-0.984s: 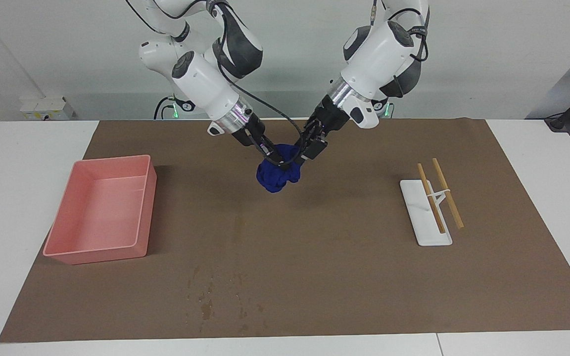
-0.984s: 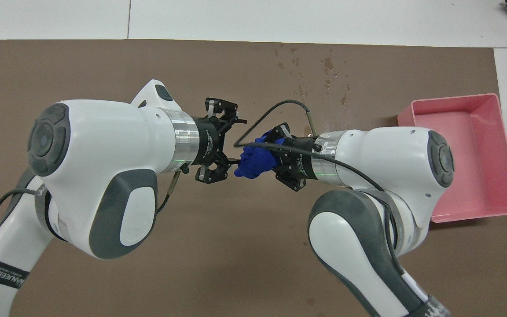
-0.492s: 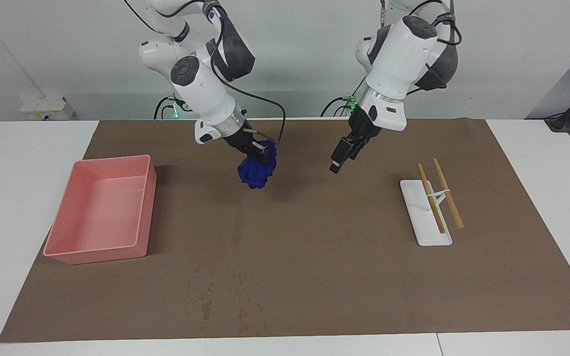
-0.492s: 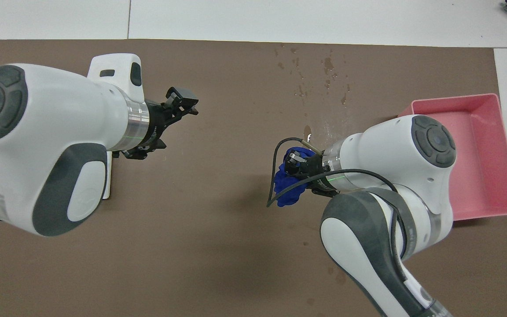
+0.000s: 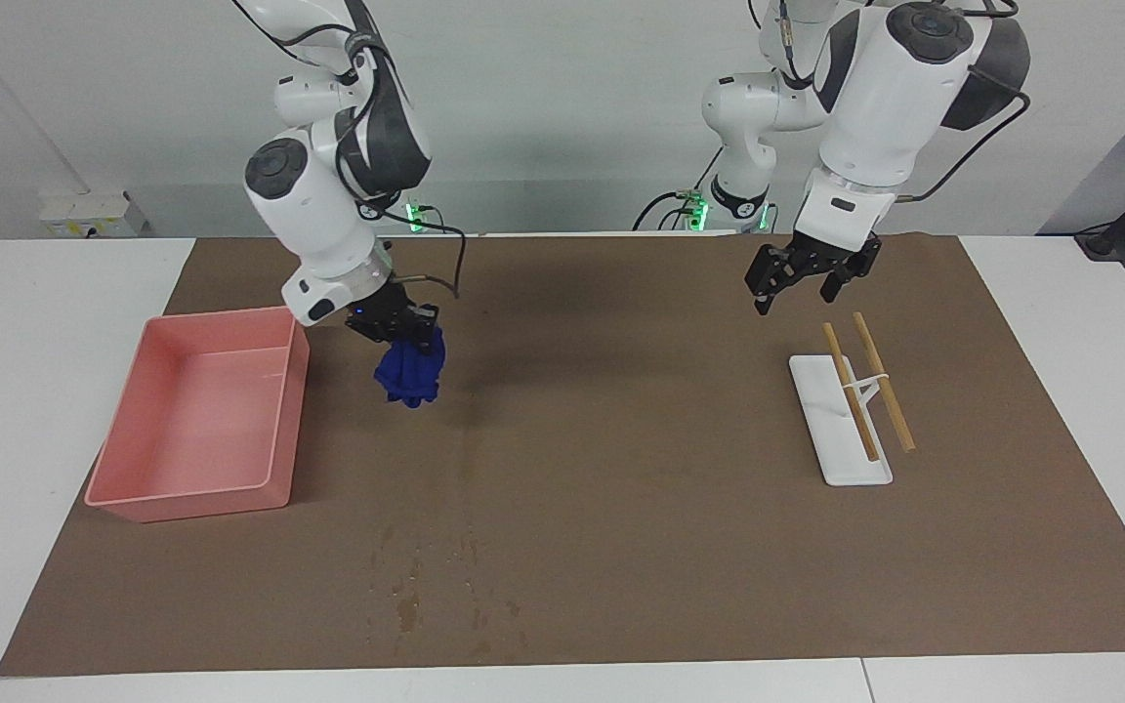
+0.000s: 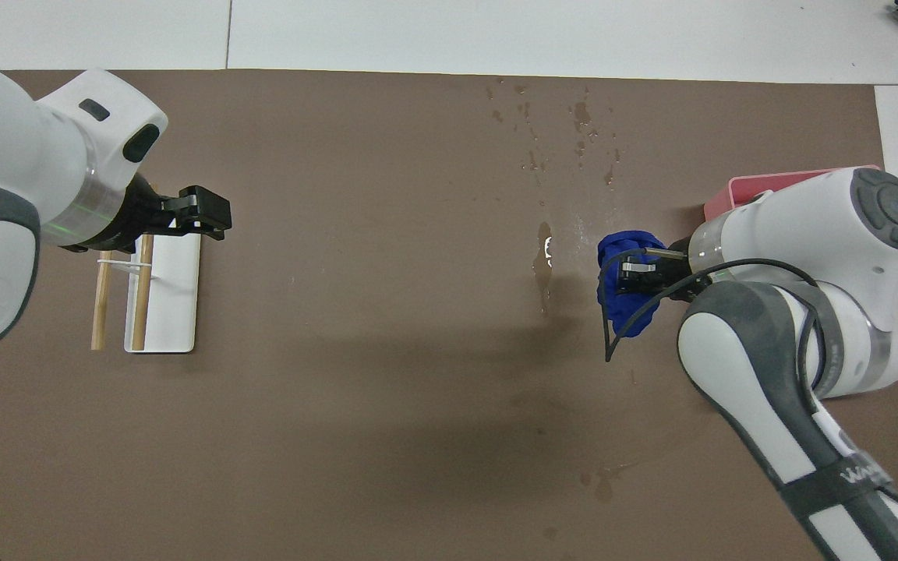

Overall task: Wipe water with towel using both arms
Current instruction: 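Lower the towel onto the water with the right gripper while the left retracts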

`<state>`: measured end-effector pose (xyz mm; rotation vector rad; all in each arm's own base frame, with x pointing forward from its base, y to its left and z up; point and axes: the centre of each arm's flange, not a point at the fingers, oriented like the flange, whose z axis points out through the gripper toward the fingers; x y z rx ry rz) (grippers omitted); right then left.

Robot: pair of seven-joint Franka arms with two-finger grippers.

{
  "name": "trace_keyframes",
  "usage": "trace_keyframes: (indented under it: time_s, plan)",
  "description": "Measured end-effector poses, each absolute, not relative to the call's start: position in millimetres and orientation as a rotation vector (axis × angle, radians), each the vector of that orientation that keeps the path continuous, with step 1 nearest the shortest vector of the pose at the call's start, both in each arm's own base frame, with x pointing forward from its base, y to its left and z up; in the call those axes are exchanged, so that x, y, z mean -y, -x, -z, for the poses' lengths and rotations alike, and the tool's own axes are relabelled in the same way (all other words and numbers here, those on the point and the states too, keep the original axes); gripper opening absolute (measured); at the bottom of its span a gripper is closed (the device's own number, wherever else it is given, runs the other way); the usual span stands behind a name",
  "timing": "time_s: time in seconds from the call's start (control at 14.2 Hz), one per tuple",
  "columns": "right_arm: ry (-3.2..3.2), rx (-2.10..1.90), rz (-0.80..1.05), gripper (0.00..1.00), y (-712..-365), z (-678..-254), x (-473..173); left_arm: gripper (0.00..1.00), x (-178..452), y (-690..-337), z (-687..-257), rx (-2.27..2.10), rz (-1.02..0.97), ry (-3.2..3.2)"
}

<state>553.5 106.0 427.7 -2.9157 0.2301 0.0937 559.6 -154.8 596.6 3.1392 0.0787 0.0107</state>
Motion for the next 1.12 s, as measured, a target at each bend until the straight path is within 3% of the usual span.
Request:
trace_keyframes:
  time_s: [0.14, 0.42, 0.63, 1.12]
  plan:
    - [2.92, -0.231, -0.119, 0.27, -551.9, -404.7, -109.9, 1.0, 125.8, -560.4, -600.3, 0.062, 0.053, -3.152]
    - [2.917, -0.312, -0.057, 0.27, -545.3, -355.2, -175.8, 1.0, 60.9, -566.2, -599.6, 0.163, 0.116, -3.145]
    - [2.906, -0.357, -0.031, 0.27, -543.9, -337.3, -202.3, 1.0, 67.9, -562.9, -598.5, 0.21, 0.145, -3.142]
    - [2.87, -0.381, 0.162, 0.27, -577.1, -304.3, -182.5, 1.0, 50.4, -542.8, -600.2, 0.253, 0.151, -3.143]
